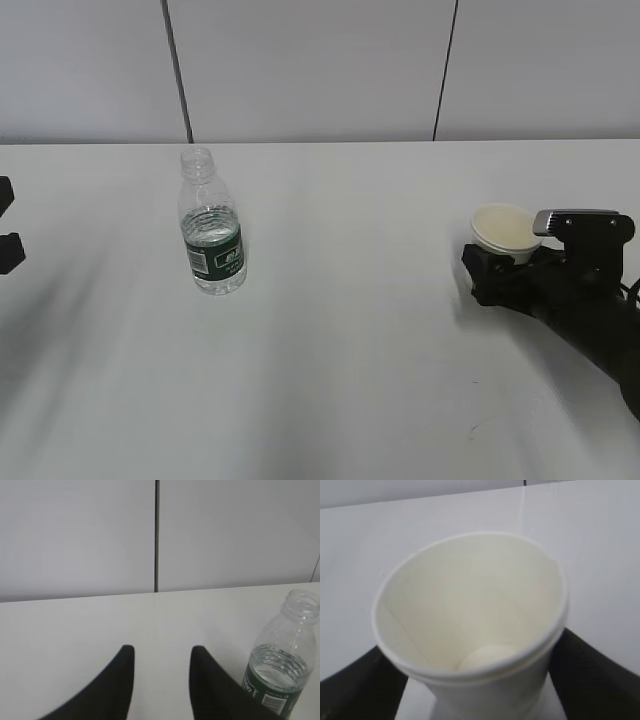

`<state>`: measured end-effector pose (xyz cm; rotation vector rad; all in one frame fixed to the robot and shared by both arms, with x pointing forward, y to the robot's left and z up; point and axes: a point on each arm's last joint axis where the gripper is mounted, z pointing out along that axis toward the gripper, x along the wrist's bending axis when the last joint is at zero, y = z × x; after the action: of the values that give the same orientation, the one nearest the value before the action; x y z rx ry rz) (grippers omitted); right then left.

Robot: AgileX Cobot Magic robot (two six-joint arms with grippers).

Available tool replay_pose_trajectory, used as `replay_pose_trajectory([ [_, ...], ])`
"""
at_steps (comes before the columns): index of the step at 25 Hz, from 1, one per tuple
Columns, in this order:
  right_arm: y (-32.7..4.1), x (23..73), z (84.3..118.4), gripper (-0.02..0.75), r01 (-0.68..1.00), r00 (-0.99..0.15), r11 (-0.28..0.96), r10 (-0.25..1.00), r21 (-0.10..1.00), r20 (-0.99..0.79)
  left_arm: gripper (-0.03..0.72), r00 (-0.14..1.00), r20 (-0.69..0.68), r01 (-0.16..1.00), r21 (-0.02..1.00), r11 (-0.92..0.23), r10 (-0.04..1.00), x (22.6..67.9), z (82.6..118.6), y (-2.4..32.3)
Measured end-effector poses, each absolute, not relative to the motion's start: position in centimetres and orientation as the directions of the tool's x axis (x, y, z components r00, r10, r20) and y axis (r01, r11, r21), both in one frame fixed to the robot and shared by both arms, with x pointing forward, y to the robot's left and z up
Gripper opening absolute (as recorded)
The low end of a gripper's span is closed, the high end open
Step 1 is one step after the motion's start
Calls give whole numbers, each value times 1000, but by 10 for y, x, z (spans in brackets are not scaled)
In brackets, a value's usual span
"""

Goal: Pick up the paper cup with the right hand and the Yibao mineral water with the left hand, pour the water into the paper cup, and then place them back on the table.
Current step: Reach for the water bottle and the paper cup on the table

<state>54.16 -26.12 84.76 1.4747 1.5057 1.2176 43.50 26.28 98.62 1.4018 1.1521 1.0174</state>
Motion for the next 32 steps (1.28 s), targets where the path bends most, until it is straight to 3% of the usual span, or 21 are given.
replay_pose_trajectory([
  [21,-256,563,833,666,325,-148,-72,981,943,126,241,188,7,128,991,-31,982,435,986,263],
  [32,-256,564,833,512,324,-148,-72,981,943,126,241,187,-31,195,981,-7,982,434,981,262],
])
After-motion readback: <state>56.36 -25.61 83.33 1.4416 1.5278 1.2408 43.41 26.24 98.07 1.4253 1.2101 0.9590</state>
